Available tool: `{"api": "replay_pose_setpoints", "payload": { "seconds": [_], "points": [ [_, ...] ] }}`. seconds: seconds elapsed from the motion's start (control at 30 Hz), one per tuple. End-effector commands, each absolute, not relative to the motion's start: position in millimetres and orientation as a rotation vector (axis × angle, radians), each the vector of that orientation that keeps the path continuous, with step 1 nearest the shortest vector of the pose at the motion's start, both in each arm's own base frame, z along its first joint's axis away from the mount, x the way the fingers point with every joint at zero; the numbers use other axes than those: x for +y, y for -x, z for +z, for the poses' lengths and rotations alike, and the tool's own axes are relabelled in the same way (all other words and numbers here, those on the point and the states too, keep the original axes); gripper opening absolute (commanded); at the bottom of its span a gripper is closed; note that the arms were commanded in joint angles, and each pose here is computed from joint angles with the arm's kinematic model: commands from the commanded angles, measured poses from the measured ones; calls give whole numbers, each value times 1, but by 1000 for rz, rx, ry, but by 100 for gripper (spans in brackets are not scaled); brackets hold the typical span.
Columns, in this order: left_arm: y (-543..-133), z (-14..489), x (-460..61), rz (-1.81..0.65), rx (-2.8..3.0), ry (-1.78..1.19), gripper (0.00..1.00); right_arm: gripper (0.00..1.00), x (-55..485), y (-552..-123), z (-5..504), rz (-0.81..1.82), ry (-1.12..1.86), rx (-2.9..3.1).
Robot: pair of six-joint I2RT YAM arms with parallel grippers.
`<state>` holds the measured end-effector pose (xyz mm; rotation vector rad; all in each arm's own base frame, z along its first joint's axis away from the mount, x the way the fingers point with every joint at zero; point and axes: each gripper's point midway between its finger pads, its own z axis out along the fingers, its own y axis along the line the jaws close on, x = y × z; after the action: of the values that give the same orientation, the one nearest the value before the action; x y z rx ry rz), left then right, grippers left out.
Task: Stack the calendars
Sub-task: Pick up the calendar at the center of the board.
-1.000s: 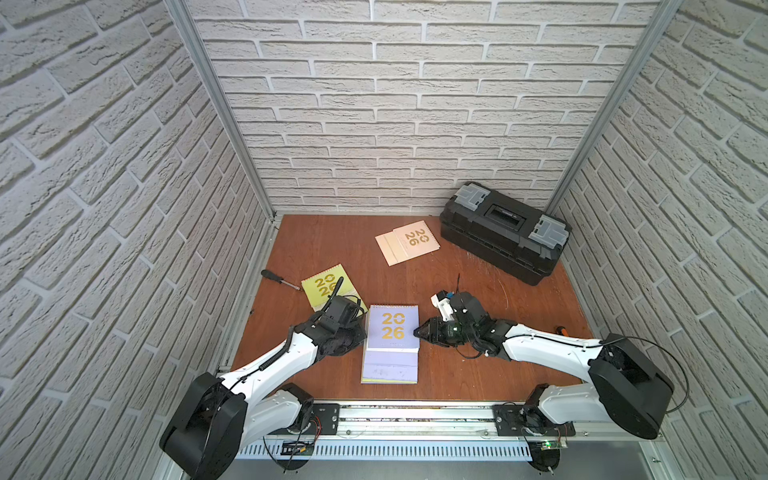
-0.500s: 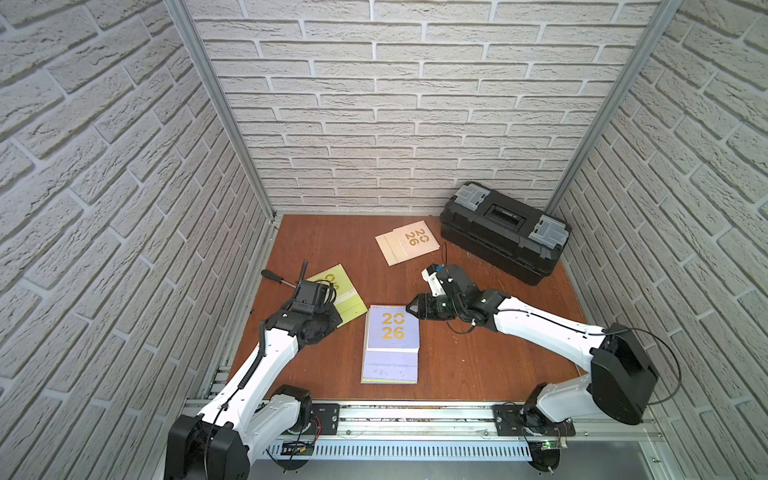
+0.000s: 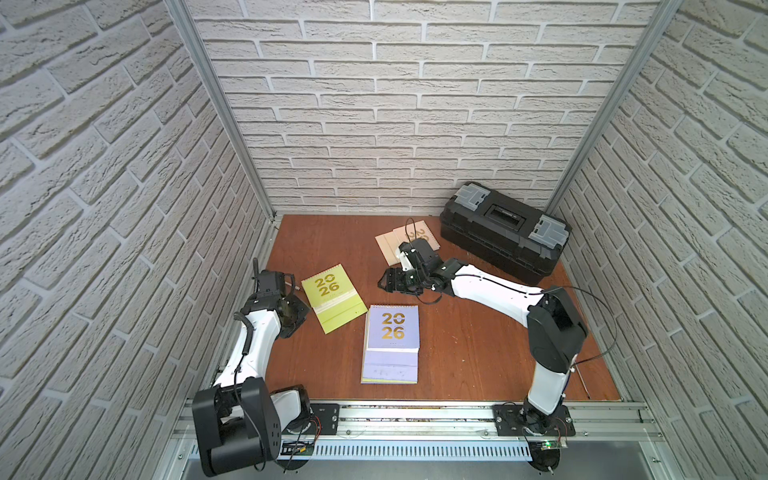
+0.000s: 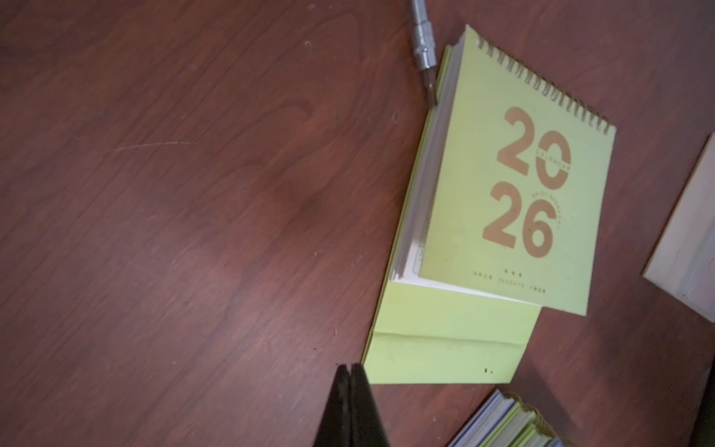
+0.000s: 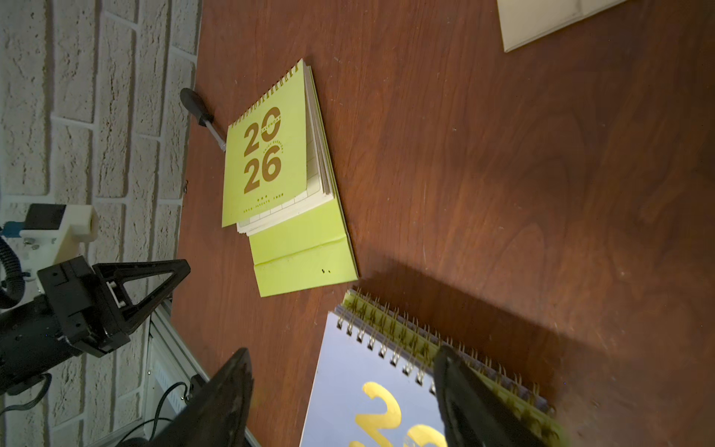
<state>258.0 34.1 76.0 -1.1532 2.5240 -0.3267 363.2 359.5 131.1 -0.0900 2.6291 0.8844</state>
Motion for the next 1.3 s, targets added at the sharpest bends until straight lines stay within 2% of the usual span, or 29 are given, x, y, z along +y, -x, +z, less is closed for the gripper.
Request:
{"api": "replay_pose_setpoints", "payload": {
  "seconds": [0.0,0.2,0.3,0.8,1.27],
  "points": [
    [-277,72,42,-397,2474,1138,0,80,375,-375,131,914,63,2622],
    [-295,56,48,-458,2476,1163,0,91,398,-396,102,922,32,2645],
    [-301,45,47,-482,2497,1163,0,100,405,-404,92,925,26,2655],
    [-331,23,44,-572,2513,1162,0,100,432,-420,69,979,8,2662],
    [-350,6,13,-622,2571,1097,0,100,449,-414,53,1057,-3,2683]
  ]
}}
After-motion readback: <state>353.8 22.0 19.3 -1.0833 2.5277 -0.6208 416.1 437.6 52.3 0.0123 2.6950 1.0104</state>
